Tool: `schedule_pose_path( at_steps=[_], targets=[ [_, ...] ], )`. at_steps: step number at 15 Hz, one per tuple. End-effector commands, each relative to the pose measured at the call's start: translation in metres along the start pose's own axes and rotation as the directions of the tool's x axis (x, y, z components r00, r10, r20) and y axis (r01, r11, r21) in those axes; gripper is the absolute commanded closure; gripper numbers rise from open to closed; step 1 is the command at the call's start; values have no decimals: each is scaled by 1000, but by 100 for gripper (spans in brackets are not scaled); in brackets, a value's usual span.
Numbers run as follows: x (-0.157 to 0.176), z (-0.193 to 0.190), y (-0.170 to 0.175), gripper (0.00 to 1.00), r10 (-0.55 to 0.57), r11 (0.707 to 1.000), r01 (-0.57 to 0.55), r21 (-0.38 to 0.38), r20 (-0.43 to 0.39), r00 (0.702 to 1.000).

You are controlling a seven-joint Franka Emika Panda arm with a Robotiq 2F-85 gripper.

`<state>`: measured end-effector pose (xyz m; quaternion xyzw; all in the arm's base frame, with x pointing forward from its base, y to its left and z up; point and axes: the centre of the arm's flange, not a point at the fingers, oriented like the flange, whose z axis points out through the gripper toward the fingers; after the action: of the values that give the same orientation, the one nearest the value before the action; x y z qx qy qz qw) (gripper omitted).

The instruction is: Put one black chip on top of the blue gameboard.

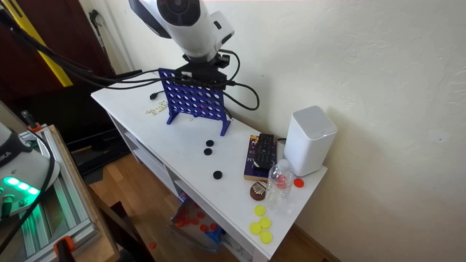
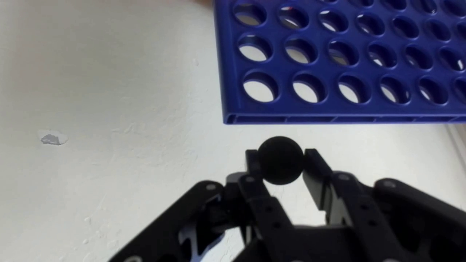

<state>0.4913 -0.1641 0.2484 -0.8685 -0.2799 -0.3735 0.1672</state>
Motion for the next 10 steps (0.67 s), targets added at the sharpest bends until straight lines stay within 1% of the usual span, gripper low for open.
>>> schedule_pose_path(
  at_steps=[1,6,10],
  targets=[
    [-1,4,3,90,4,1000,-4,-25,-11,1000],
    [-2,0,5,90,6,999,-6,-35,-15,1000],
    [-2,7,7,90,5,999,-5,-42,2,1000]
  ],
)
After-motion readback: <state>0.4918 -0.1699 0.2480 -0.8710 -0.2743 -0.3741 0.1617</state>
